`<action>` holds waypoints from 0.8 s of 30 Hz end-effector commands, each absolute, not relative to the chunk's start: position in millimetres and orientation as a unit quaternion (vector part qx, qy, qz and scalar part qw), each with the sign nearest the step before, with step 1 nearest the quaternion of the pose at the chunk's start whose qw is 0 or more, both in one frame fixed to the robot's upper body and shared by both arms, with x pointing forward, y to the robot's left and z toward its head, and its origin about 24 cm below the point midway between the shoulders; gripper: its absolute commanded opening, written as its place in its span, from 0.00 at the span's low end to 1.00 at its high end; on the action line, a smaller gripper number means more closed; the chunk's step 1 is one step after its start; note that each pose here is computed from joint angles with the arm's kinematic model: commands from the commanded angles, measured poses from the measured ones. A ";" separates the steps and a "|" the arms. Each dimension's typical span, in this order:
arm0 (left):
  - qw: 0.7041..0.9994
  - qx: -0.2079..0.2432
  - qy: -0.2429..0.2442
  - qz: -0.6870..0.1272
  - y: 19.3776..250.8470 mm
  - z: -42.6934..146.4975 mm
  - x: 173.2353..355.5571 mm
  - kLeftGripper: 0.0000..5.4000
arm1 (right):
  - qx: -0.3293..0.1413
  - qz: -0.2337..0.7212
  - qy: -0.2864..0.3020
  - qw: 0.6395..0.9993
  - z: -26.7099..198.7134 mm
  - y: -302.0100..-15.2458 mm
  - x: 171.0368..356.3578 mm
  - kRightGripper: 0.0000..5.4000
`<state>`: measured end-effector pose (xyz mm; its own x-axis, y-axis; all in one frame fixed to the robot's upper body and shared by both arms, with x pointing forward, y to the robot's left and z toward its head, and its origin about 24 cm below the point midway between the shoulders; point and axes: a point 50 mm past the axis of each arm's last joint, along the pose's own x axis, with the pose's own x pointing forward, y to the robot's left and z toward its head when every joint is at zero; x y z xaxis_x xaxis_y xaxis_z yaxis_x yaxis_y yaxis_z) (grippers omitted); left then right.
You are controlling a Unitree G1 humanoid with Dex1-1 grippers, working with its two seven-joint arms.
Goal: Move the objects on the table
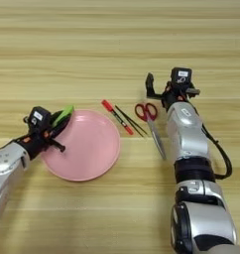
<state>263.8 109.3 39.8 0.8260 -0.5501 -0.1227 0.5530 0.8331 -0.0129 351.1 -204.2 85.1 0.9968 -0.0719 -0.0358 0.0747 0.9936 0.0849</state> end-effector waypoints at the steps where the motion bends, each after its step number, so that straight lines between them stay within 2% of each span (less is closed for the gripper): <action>1: 0.947 0.018 0.077 -0.312 105.1 37.6 259.0 0.13 | 0.042 -0.035 0.011 0.998 88.2 -201.6 353.6 1.00; 14: 0.938 0.033 0.094 -0.332 100.1 32.7 255.5 0.13 | 0.042 -0.034 0.011 0.998 88.2 -200.9 353.9 1.00; 15: 0.938 0.035 0.094 -0.331 100.2 32.7 255.6 0.18 | 0.042 -0.034 0.011 0.999 88.1 -200.8 354.0 1.00; 17: 0.939 0.038 0.094 -0.330 100.4 32.9 255.8 0.23 | 0.041 -0.033 0.011 0.999 88.0 -200.7 354.0 1.00; 24: 0.939 0.041 0.094 -0.328 100.3 32.9 255.9 0.34 | 0.041 -0.032 0.012 0.999 87.4 -200.4 353.8 1.00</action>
